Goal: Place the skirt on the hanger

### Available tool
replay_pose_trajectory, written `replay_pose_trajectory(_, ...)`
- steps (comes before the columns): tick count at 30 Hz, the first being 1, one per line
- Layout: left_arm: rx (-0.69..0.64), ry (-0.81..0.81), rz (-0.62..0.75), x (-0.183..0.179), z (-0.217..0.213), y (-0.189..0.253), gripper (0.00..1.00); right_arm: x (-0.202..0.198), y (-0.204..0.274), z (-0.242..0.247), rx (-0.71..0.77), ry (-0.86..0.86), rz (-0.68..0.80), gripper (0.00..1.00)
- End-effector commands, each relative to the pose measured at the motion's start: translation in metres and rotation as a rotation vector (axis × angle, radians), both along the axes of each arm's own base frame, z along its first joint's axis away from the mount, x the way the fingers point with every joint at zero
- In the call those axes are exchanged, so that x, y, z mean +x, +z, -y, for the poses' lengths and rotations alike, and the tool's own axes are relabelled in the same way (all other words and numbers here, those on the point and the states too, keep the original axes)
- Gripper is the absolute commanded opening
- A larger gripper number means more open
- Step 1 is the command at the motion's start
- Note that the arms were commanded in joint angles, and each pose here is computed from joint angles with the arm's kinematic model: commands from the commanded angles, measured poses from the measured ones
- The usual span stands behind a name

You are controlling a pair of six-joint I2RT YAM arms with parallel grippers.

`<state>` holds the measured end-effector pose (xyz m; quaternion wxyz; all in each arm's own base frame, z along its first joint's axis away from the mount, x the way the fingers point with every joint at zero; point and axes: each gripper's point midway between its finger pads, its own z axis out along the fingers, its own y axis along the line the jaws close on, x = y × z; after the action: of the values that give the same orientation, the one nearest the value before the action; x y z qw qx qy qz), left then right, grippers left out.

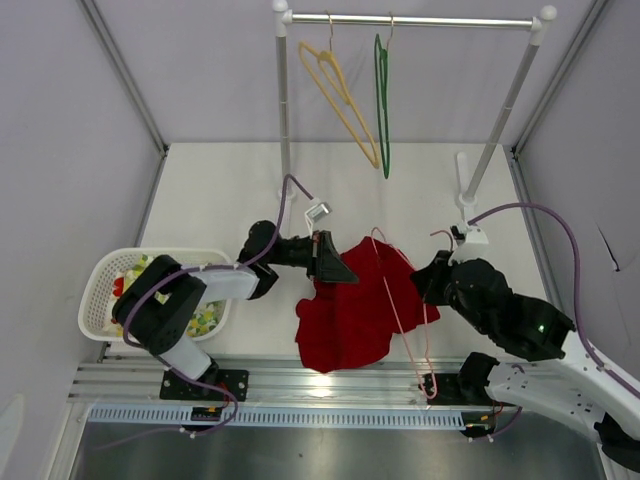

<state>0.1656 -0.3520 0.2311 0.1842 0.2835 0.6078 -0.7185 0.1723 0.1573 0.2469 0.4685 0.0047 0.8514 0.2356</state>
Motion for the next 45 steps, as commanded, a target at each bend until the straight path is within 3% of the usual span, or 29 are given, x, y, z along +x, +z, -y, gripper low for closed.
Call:
replay_pose_trajectory(1,0.011,0.11,-0.065,0.03,-0.025,-0.026,0.06,0.006,0.005,0.005,-0.024,-0.041,0.016,0.0)
replay_pose_trajectory(3,0.133,0.174,-0.128,0.042,-0.029,-0.067,0.07,0.007,-0.009,-0.002,-0.029,-0.032,-0.004,0.0)
replay_pose_trajectory(4,0.278,0.24,-0.24,0.052,-0.031,-0.1,0.08,0.008,-0.012,-0.008,-0.009,-0.021,-0.009,0.0)
replay_pose_trajectory(5,0.365,0.275,-0.151,0.059,-0.035,-0.124,0.09,0.007,-0.026,-0.01,-0.023,-0.017,-0.029,0.0)
replay_pose_trajectory(7,0.566,0.337,-0.177,0.064,-0.04,-0.158,0.1,0.005,-0.032,-0.019,0.006,0.006,-0.044,0.0)
replay_pose_trajectory(13,0.758,0.439,-0.135,0.081,-0.06,-0.186,0.21,-0.004,-0.053,-0.031,0.043,0.066,-0.08,0.0)
replay_pose_trajectory(14,0.773,0.477,-0.106,0.09,-0.062,-0.183,0.32,-0.006,-0.053,-0.033,0.047,0.071,-0.086,0.0)
replay_pose_trajectory(17,0.841,0.499,-0.097,0.089,-0.072,-0.182,0.43,-0.008,-0.053,-0.029,0.039,0.059,-0.088,0.0)
replay_pose_trajectory(21,0.869,0.629,0.046,0.109,-0.078,-0.132,0.54,-0.003,-0.053,-0.012,-0.02,-0.01,-0.077,0.0)
replay_pose_trajectory(28,0.933,0.849,0.148,0.118,-0.079,-0.063,0.59,-0.001,-0.044,-0.02,-0.023,0.021,-0.068,0.0)
replay_pose_trajectory(35,0.996,0.945,0.124,0.12,-0.041,-0.044,0.61,-0.007,-0.037,-0.035,0.038,0.099,-0.048,0.0)
replay_pose_trajectory(38,1.057,0.988,0.111,0.129,-0.036,-0.049,0.62,-0.008,-0.034,-0.037,0.053,0.113,-0.042,0.0)
replay_pose_trajectory(41,1.223,1.058,0.104,0.126,-0.056,-0.065,0.63,-0.01,-0.034,-0.036,0.053,0.118,-0.045,0.0)
replay_pose_trajectory(45,1.268,1.178,0.055,0.123,-0.081,-0.07,0.67,-0.012,-0.035,-0.038,0.06,0.134,-0.048,0.0)
